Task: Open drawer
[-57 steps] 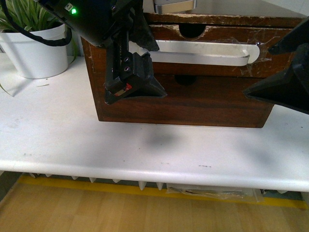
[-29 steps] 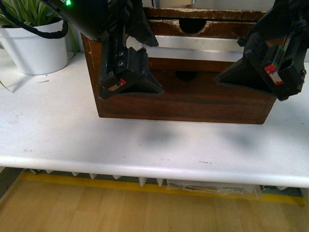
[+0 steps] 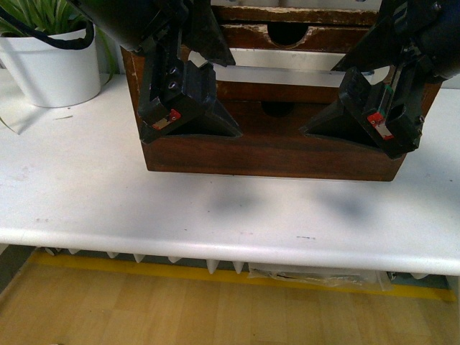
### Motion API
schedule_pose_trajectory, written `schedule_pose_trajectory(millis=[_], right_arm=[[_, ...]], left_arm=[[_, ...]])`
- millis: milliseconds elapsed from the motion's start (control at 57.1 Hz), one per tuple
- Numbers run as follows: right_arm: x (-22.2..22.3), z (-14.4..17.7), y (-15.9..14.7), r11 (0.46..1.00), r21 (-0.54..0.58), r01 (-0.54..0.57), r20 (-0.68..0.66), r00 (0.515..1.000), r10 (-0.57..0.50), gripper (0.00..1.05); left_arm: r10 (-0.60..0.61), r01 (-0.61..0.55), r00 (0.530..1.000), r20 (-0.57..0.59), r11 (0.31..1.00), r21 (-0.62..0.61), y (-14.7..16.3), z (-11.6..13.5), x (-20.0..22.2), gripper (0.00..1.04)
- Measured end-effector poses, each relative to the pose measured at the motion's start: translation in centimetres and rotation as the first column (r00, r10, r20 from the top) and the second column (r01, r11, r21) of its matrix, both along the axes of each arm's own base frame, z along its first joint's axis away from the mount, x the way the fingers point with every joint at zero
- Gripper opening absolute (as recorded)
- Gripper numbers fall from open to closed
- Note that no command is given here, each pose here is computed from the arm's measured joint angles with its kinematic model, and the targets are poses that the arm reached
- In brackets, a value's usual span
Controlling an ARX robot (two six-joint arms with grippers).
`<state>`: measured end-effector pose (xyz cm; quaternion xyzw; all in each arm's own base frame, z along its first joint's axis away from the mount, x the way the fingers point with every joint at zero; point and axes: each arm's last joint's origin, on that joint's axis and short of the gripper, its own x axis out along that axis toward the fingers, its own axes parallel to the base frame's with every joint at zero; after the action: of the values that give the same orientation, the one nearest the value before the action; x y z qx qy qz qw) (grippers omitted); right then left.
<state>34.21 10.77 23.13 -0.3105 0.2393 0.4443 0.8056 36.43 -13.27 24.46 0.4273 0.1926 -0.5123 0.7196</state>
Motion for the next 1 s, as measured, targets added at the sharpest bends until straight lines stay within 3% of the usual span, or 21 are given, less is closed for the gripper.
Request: schedule_pose_trajectory(millis=[368, 998], right_arm=[[-1.4, 0.1, 0.4, 0.991, -0.050, -0.122, -0.047, 0.992, 0.120, 0.96], [-6.3, -0.3, 0.7, 0.976, -0.036, -0.214, -0.112, 0.971, 0.209, 0.96]], left_arm=[[-0.071, 0.073, 0.997, -0.035, 0.997, 0.039, 0.4, 0.5, -1.8, 0.99], [-0.193, 0.197, 0.980, -0.048, 0.977, 0.084, 1.4, 0.8, -7.7, 0.99]])
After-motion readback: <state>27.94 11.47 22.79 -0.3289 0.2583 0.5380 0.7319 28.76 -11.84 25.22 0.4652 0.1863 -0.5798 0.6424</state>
